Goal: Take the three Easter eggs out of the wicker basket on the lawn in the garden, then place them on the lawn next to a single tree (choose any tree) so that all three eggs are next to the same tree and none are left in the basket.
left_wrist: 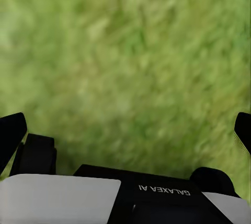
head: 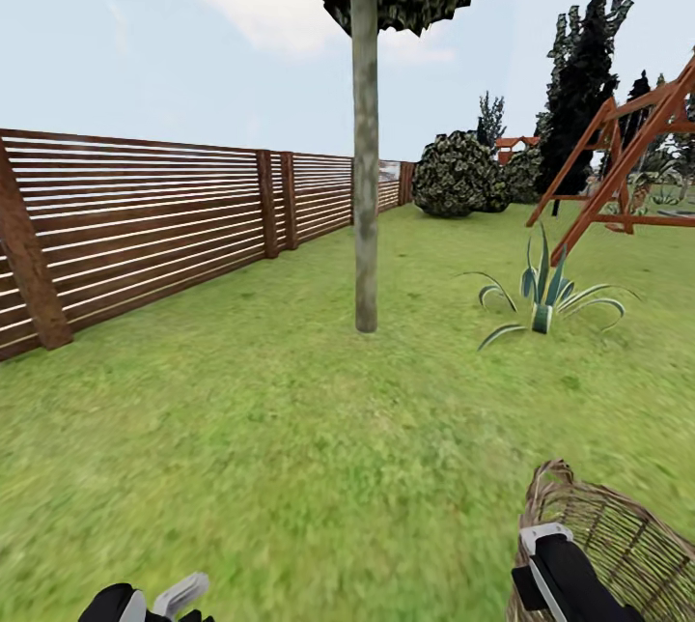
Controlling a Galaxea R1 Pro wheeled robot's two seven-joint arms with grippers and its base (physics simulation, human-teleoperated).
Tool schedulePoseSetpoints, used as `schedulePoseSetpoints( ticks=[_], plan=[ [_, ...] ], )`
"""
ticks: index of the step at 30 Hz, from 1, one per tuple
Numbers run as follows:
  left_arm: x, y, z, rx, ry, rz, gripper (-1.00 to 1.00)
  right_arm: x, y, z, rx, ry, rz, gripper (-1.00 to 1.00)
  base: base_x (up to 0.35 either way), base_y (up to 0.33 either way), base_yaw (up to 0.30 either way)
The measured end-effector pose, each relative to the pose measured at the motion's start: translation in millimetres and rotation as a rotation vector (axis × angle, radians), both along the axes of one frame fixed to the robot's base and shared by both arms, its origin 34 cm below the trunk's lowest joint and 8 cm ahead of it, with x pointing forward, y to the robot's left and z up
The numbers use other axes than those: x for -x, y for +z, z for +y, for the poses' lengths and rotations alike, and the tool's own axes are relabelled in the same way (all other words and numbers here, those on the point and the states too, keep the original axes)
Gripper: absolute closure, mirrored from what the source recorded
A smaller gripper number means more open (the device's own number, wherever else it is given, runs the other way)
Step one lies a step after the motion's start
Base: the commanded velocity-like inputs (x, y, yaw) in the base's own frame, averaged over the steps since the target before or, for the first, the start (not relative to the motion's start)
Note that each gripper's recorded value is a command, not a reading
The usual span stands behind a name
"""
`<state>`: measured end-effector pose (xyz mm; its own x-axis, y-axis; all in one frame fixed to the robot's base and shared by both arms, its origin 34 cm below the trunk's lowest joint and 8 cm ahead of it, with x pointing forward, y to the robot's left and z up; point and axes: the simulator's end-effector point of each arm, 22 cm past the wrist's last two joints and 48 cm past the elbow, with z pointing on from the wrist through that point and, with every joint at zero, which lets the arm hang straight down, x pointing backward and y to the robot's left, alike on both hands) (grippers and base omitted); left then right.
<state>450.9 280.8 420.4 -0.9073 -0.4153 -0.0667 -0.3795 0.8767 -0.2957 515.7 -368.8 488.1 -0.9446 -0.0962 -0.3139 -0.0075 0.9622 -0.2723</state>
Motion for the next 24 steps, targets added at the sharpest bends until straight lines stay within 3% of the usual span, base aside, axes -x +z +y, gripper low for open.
schedulePoseSetpoints(
  ticks=[15,24],
  plan=[
    [0.0,0.0,0.0,0.0,0.0,0.0,-1.0,0.8,-1.0,0.5,0.0,0.0,0.003,1.0,0.332,0.097,0.0],
    [0.0,0.0,0.0,0.0,0.0,0.0,-1.0,0.8,-1.0,0.5,0.0,0.0,0.003,1.0,0.337,0.006,0.0]
  ],
)
